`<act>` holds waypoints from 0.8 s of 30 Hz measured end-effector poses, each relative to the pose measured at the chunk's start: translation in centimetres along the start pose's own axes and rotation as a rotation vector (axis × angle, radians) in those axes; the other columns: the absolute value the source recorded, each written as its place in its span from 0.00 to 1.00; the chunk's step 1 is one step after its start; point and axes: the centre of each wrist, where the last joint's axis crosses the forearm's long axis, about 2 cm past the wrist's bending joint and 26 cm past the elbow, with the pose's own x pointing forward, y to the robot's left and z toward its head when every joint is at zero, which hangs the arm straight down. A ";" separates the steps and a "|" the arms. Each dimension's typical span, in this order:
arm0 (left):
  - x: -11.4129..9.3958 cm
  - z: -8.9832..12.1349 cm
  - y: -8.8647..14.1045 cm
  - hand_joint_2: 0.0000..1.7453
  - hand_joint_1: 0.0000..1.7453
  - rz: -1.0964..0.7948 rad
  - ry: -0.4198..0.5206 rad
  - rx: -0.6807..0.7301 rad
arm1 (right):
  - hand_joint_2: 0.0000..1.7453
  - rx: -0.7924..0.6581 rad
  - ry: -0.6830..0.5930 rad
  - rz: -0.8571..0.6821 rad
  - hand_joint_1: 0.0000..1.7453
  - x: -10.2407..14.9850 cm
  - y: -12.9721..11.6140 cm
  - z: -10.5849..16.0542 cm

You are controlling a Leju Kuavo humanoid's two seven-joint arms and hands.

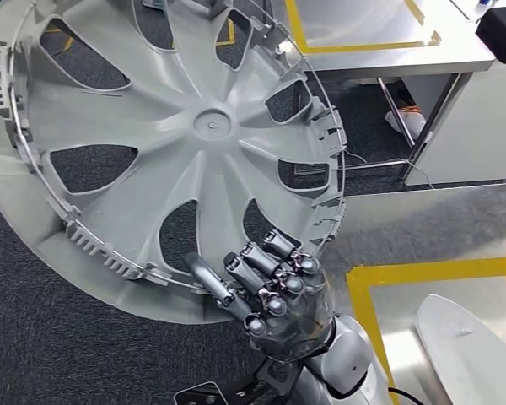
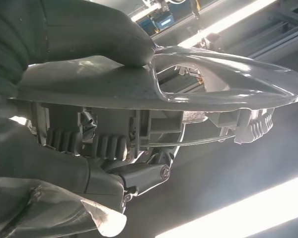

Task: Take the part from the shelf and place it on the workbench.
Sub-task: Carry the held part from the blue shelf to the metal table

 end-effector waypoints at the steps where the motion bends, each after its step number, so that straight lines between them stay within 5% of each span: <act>1: 0.0 0.0 0.0 0.00 0.00 0.000 0.000 0.001 | 1.00 0.000 0.000 0.000 1.00 0.0 0.0 0.0; 24: 0.1 0.0 0.0 0.00 0.00 0.006 -0.001 0.005 | 1.00 -0.004 -0.003 0.003 1.00 0.0 -0.2 0.0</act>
